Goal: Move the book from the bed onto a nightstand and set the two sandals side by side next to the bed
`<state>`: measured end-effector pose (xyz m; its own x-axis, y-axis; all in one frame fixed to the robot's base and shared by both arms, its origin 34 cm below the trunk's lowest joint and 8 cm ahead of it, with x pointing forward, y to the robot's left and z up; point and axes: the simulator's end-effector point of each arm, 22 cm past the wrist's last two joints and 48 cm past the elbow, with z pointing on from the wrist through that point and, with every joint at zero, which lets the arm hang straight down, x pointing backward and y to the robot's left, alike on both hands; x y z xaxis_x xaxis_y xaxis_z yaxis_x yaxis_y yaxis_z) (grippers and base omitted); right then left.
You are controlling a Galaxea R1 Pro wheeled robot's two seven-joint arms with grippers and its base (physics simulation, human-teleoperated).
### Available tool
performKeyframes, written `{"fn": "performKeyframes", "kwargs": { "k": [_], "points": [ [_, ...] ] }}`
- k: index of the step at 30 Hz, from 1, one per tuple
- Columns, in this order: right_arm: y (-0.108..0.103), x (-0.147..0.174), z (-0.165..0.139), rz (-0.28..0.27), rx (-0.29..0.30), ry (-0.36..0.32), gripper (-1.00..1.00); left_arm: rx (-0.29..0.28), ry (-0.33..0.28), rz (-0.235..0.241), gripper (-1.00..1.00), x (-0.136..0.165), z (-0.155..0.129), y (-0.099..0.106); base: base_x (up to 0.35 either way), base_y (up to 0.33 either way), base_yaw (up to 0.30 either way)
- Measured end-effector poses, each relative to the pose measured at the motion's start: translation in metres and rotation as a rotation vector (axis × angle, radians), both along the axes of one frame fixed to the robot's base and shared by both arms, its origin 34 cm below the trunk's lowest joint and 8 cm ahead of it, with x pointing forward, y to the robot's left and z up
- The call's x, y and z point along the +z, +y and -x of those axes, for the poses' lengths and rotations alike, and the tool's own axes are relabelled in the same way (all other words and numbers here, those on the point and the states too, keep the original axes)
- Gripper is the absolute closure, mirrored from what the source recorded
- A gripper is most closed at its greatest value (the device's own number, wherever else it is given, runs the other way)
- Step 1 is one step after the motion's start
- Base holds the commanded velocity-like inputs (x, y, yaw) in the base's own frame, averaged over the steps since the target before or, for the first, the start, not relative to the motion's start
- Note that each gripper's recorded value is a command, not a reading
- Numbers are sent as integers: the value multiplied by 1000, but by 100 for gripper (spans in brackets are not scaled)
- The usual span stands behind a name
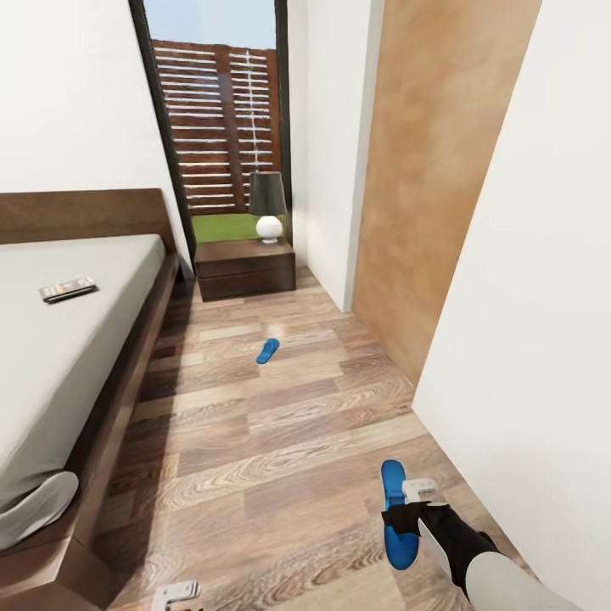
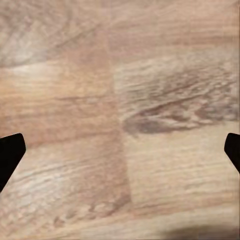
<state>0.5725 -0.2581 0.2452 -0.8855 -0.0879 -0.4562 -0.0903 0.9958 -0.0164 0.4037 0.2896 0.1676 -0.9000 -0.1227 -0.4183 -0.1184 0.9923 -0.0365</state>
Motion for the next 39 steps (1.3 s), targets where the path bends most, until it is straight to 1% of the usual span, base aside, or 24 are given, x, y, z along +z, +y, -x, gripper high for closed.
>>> {"fn": "performKeyframes", "kwargs": {
  "k": [15, 22, 39],
  "points": [
    [0, 0, 0, 0, 0, 0, 100, 0, 1, 0, -100, 0, 0, 0, 287, 0, 0],
    [2, 0, 0, 3, 10, 1, 100, 0, 2, 0, -100, 0, 0, 0, 287, 10, 0],
    [4, -1, 1, 2, 14, 2, 100, 0, 4, 1, -100, -1, 2, 0, 287, 110, 0]
  ]
}}
